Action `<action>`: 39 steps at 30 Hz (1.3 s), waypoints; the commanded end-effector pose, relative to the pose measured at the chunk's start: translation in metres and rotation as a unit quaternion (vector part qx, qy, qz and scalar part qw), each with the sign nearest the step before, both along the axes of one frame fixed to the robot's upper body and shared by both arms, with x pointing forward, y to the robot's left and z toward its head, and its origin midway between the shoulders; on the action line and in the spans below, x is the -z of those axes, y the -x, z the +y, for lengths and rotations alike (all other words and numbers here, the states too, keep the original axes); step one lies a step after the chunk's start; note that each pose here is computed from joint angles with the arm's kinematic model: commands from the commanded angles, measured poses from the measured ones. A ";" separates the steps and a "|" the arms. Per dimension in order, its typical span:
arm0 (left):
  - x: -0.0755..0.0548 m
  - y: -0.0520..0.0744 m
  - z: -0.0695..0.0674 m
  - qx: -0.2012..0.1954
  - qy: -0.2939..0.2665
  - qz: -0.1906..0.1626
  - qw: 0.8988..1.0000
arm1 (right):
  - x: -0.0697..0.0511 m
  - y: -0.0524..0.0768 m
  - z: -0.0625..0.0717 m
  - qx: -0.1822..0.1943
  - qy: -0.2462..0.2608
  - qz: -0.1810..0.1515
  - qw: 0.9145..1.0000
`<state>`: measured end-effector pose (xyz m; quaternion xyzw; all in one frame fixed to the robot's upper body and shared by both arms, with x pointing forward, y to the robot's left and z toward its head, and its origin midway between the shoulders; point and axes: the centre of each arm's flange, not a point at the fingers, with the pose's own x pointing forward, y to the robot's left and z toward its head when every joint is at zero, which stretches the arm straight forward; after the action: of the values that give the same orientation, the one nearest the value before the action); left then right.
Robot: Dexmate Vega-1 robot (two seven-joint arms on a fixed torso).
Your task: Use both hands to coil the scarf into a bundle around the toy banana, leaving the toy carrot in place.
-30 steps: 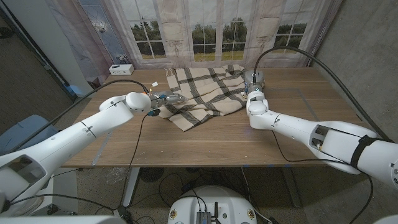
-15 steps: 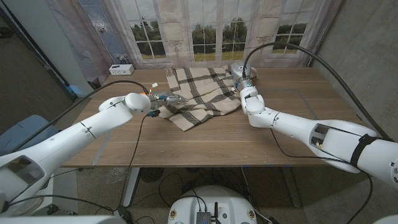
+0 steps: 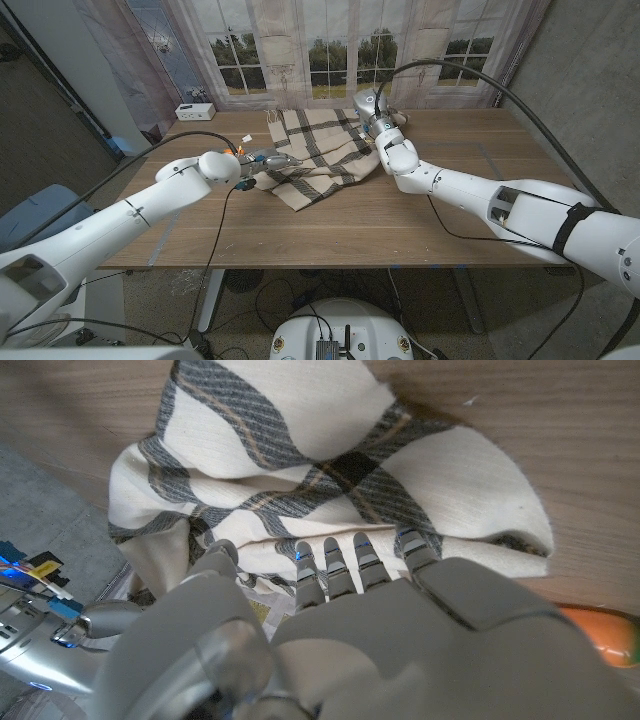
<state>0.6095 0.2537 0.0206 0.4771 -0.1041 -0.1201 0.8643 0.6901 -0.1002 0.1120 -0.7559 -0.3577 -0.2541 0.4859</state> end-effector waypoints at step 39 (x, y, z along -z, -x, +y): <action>0.008 0.010 0.008 -0.002 0.013 -0.005 1.000 | -0.049 0.021 0.149 -0.126 0.233 -0.057 0.963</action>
<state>0.6008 0.2596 0.0141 0.4704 -0.1070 -0.1170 0.8681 0.6801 0.0183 0.1564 -0.7771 -0.4947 -0.1738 0.3481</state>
